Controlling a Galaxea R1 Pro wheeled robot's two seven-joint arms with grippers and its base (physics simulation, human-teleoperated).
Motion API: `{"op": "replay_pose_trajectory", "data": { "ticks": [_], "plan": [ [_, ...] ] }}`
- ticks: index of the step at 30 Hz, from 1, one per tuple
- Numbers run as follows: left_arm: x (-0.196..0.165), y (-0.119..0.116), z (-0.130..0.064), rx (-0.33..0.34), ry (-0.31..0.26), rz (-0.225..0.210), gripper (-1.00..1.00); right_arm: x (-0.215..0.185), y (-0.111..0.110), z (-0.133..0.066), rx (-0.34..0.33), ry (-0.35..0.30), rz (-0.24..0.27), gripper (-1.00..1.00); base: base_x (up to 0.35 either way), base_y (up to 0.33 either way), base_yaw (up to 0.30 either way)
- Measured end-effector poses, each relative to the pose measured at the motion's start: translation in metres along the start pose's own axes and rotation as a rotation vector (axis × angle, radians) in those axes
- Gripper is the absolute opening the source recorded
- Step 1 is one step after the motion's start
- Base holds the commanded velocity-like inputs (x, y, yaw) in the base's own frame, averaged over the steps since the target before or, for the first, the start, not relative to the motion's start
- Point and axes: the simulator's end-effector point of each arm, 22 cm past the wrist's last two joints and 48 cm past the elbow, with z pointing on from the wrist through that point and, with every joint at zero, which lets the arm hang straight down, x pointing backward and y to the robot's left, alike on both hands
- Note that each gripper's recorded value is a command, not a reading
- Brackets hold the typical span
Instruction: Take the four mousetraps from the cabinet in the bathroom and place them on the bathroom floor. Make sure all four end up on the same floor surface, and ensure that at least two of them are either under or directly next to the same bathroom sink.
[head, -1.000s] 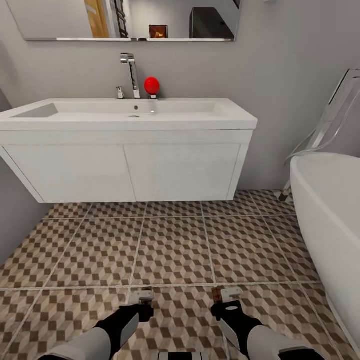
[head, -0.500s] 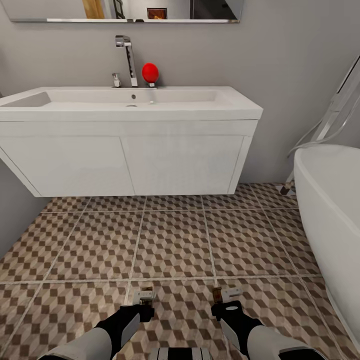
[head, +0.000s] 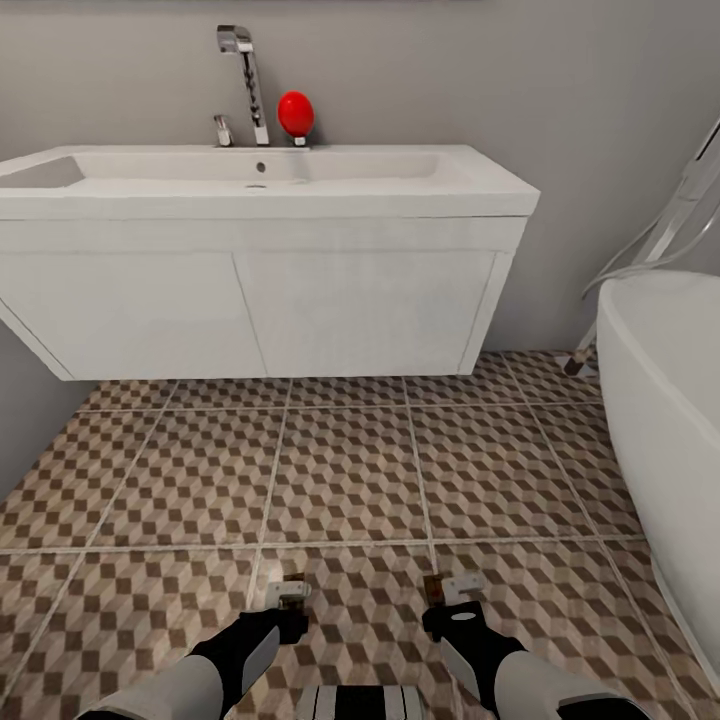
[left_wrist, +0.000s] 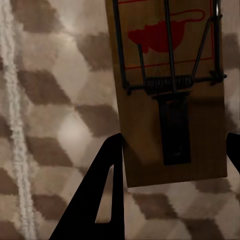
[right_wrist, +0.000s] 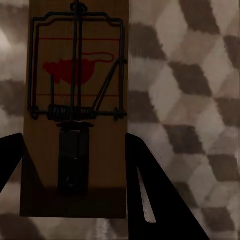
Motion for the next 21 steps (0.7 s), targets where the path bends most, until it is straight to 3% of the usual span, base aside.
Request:
{"op": "replay_pose_trajectory", "data": {
  "ticks": [21],
  "plan": [
    [0.036,0.002,0.024,-0.003,0.077,-0.006,-1.0,0.039,0.007,0.022,-0.009,0.079,-0.012,-1.0,0.0,0.0,0.0]
  ]
}}
